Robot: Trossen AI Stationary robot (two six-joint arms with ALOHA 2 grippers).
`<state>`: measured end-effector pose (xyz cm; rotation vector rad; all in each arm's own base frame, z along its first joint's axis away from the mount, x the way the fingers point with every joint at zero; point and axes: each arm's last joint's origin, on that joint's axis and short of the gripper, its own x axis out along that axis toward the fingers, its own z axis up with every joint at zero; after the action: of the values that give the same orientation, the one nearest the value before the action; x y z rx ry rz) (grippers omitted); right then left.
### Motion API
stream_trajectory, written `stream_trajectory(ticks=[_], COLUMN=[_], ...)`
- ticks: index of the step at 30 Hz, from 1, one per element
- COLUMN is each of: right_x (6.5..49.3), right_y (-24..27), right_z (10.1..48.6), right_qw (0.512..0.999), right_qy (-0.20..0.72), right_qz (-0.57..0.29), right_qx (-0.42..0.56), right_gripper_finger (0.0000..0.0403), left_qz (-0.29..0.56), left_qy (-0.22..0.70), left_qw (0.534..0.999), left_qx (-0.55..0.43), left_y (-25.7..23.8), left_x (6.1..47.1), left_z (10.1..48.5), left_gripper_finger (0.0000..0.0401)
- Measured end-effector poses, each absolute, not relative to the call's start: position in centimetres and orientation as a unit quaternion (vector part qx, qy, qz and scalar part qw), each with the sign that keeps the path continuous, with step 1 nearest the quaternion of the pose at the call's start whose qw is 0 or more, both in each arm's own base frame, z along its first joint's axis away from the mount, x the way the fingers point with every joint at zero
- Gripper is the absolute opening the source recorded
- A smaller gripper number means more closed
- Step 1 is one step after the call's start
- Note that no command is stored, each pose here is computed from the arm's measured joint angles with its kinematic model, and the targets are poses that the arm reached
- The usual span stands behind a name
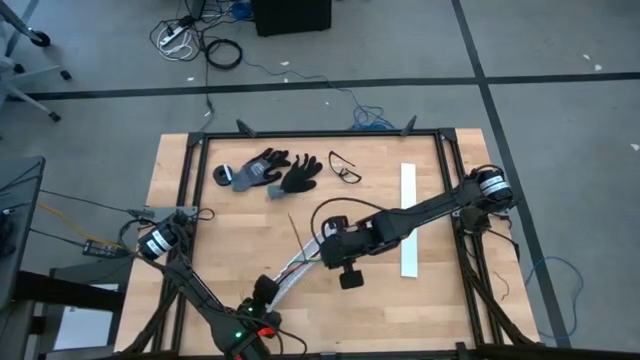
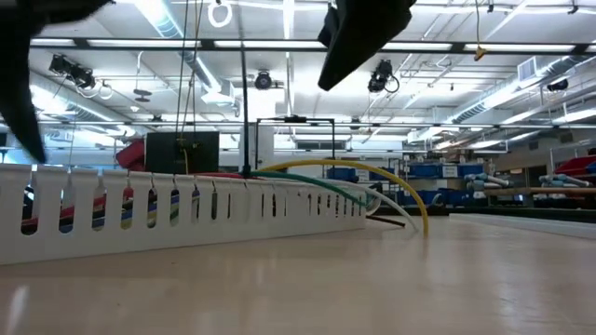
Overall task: Ziptie cables
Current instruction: Put the ziptied cables in a white cable duct
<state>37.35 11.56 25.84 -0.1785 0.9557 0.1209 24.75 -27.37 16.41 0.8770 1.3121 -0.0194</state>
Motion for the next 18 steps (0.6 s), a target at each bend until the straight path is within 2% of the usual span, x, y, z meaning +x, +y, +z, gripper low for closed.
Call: stream_trajectory(ticks=[5, 9, 13, 18], right_x=[37.4, 38.0, 38.4, 37.5], right_y=[12.0, 12.9, 13.9, 14.2], right_z=[25.1, 21.7, 19.7, 16.2], right_qw=[0.883, 0.889, 0.901, 0.883], right_qy=[0.459, 0.446, 0.423, 0.461], right_qz=[0.072, 0.081, 0.085, 0.050], right_qx=[-0.070, -0.061, -0.052, -0.068], right_gripper_finger=[0.0000, 0.0000, 0.0000, 0.0000], left_qz=[0.048, 0.090, 0.152, 0.201], left_qy=[0.536, 0.494, 0.440, 0.361], left_qw=[0.747, 0.780, 0.815, 0.868], left_qx=[0.390, 0.373, 0.346, 0.276], left_y=[-28.2, -29.0, -28.9, -28.5], left_x=[25.4, 25.2, 23.2, 20.8], left_z=[19.3, 21.6, 24.0, 26.5], left_gripper_finger=[0.0156, 0.0156, 0.0156, 0.0156])
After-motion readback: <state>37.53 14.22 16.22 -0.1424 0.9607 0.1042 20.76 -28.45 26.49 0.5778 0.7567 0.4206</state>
